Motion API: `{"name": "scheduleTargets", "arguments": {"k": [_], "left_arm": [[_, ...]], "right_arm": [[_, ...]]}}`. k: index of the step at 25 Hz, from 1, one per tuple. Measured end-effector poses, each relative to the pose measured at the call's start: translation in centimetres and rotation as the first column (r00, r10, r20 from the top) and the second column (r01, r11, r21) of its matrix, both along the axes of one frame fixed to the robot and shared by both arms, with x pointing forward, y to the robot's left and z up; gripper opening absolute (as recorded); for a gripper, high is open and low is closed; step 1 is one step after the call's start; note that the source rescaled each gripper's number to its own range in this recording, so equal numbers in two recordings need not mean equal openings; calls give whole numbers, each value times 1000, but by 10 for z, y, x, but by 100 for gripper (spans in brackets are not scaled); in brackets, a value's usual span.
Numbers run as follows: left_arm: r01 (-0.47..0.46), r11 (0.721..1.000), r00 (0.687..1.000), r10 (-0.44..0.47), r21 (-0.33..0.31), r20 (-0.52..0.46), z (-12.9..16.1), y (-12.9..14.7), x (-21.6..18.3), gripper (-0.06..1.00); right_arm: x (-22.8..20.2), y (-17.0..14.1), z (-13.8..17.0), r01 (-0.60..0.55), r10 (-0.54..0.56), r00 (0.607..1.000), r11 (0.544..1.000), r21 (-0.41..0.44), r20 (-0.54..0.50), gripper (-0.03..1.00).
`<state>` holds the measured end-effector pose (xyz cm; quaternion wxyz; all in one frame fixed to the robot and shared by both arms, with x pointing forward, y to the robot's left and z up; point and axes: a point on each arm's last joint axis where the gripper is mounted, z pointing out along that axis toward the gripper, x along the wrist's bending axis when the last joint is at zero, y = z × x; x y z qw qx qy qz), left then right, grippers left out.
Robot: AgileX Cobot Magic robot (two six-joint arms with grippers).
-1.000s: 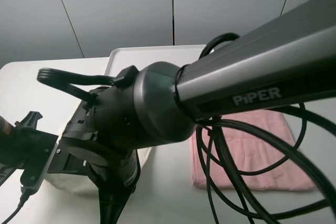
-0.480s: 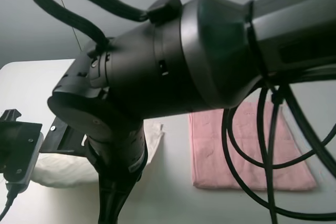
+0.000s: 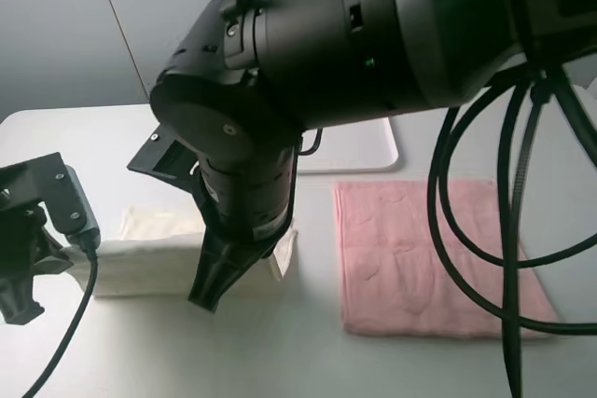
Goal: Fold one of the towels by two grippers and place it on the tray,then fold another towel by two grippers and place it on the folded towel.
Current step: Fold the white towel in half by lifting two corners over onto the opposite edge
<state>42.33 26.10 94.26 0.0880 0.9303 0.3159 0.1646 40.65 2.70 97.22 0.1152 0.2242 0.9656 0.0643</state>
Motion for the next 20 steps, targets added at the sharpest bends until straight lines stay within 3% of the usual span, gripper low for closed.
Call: {"name": "scheduleTargets", "arguments": {"k": [7, 16, 20], "left_arm": [[-123, 986, 983, 137, -113, 125, 6, -4, 12, 0], [-148, 976, 969, 176, -159, 173, 9, -5, 16, 0], [-153, 974, 966, 183, -168, 181, 9, -5, 17, 0]], "right_arm": [[6, -2, 0, 58, -58, 998, 998, 22, 3, 0], [15, -2, 3, 78, -82, 992, 996, 36, 100, 0], [17, 1, -15, 92, -92, 991, 996, 2, 99, 0]]}}
